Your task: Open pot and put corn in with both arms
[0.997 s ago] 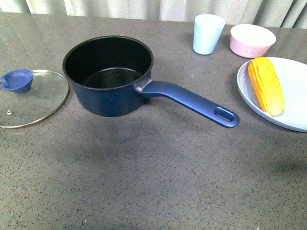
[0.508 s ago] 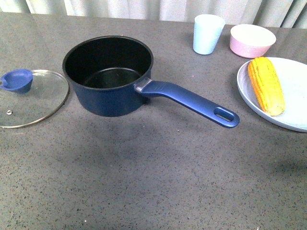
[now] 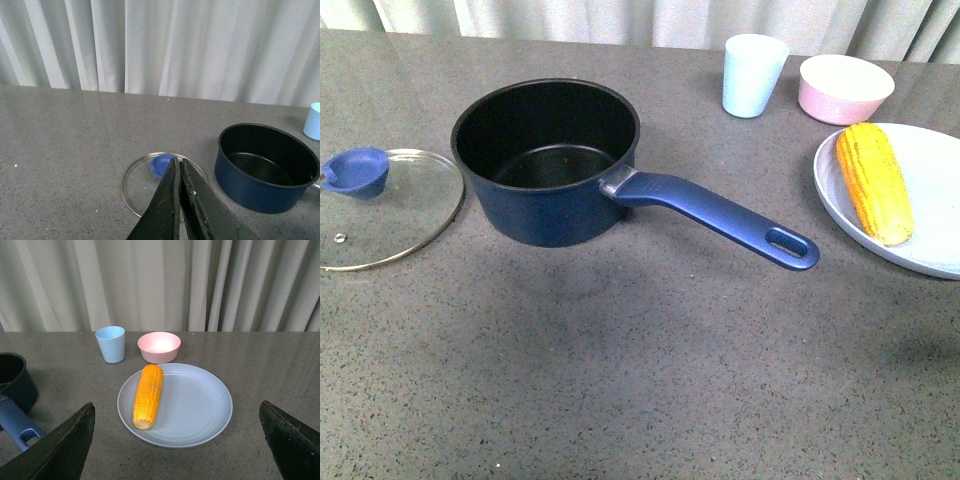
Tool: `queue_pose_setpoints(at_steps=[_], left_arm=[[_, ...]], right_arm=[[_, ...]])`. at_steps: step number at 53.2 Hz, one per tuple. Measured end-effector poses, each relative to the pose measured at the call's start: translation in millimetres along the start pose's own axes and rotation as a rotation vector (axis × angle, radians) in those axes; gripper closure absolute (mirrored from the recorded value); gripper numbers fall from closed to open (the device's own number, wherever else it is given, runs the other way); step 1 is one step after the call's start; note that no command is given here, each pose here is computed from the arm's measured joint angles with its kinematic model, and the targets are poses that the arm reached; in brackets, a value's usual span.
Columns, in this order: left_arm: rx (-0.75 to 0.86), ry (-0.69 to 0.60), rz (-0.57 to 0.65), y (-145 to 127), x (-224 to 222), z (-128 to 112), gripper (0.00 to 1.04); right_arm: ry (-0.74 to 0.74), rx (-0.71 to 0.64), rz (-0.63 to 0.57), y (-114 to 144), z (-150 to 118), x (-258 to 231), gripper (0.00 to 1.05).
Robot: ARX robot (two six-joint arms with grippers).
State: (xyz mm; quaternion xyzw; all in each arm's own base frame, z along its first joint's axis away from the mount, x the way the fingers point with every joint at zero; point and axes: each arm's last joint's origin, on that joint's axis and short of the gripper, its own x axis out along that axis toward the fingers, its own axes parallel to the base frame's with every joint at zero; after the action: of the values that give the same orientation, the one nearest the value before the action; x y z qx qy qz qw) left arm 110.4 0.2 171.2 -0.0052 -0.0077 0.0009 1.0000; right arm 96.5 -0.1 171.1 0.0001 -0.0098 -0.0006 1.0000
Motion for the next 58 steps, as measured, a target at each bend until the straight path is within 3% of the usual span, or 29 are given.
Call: queue_pose_setpoints(at_steps=[45, 58], left_arm=[[0.000, 0.016, 0.000, 0.0, -12.7, -3.7, 1.03], [0.000, 0.016, 0.000, 0.0, -12.7, -3.7, 0.56]], right_arm=[[0.000, 0.000, 0.000, 0.0, 0.0, 0.0, 0.09], [0.000, 0.000, 0.000, 0.0, 0.0, 0.0, 0.09]])
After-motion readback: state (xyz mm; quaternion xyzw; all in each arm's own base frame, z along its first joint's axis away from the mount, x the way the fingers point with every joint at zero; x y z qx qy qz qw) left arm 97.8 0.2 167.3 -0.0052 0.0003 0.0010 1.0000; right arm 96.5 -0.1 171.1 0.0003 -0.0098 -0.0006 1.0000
